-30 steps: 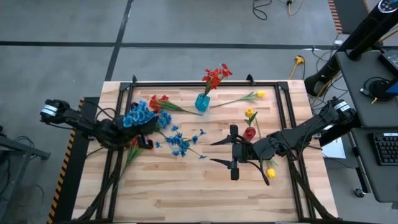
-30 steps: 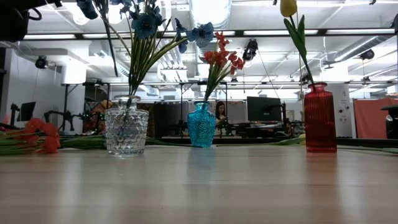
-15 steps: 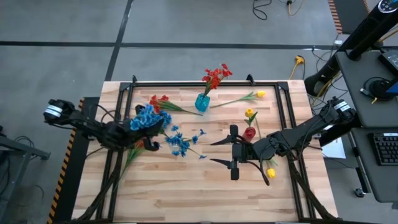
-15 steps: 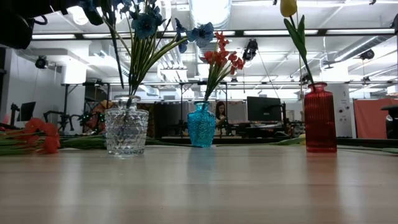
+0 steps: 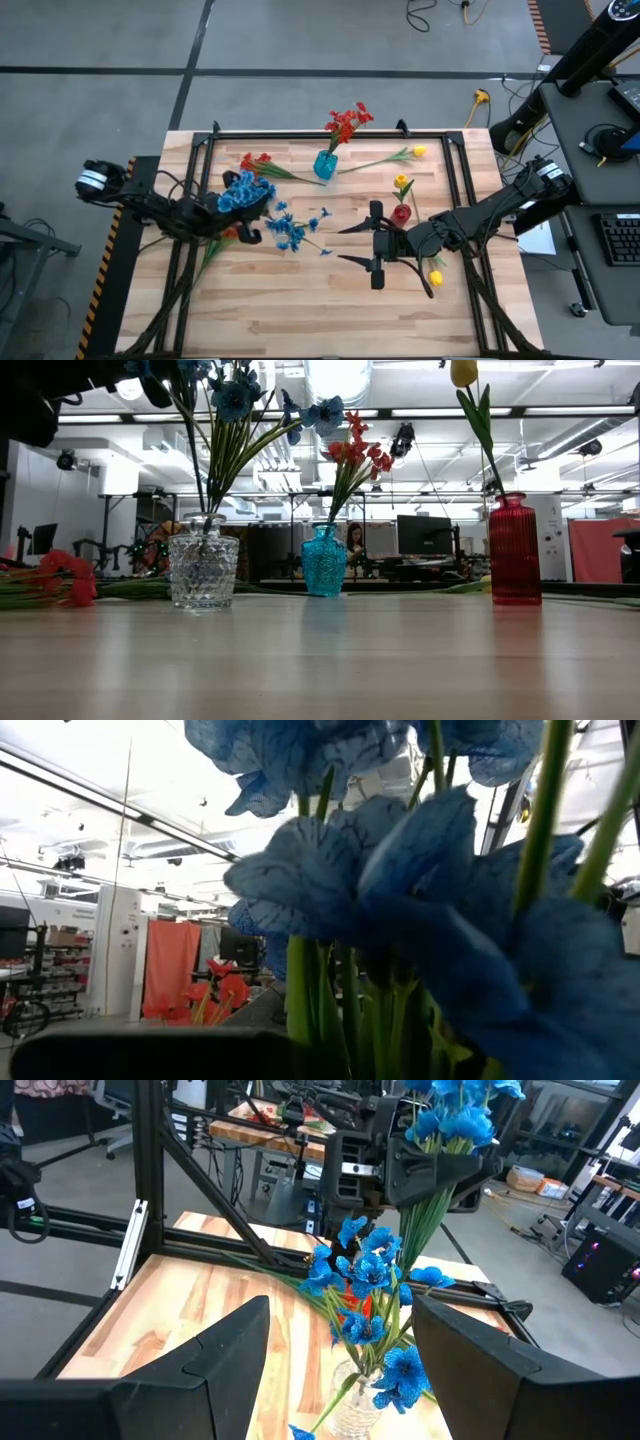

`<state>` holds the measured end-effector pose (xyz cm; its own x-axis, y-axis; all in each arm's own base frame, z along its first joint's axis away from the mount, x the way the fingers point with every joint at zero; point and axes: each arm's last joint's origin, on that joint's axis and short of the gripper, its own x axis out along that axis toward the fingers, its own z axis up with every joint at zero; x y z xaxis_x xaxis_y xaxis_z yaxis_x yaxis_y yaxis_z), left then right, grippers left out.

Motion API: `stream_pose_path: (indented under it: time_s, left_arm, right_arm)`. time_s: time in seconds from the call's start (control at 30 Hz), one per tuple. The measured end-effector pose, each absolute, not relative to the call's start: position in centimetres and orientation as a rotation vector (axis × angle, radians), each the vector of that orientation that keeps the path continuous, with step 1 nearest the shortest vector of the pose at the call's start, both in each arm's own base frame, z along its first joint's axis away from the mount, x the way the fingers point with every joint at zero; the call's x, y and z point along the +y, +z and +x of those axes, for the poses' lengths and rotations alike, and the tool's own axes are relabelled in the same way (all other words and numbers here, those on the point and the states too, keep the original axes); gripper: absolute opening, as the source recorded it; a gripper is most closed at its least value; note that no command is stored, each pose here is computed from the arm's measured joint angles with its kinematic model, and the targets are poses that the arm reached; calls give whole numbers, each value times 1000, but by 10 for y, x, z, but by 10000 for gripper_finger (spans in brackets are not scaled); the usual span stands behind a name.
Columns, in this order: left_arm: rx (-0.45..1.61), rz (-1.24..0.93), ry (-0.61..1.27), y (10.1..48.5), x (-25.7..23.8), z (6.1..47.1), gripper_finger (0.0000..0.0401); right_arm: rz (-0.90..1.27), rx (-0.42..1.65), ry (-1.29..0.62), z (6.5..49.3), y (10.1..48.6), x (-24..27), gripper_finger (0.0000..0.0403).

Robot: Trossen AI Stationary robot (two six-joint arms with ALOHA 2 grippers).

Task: Sort flowers into vase by color
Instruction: Put the right blue flowers into the transparent vase

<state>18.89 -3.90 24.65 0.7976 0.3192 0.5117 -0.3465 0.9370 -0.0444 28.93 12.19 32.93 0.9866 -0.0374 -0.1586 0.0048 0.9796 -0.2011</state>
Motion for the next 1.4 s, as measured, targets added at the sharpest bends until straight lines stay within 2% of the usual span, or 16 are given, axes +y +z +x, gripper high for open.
stream_pose_path:
  time_s: [1.1, 1.4]
  left_arm:
    - [-441, 44, 342, 226, -43, 203, 76]
    - [-410, 8, 434, 225, -40, 203, 83]
  right_arm:
    - [-203, 164, -21, 289, 329, 122, 238]
    - [-204, 166, -21, 289, 329, 122, 238]
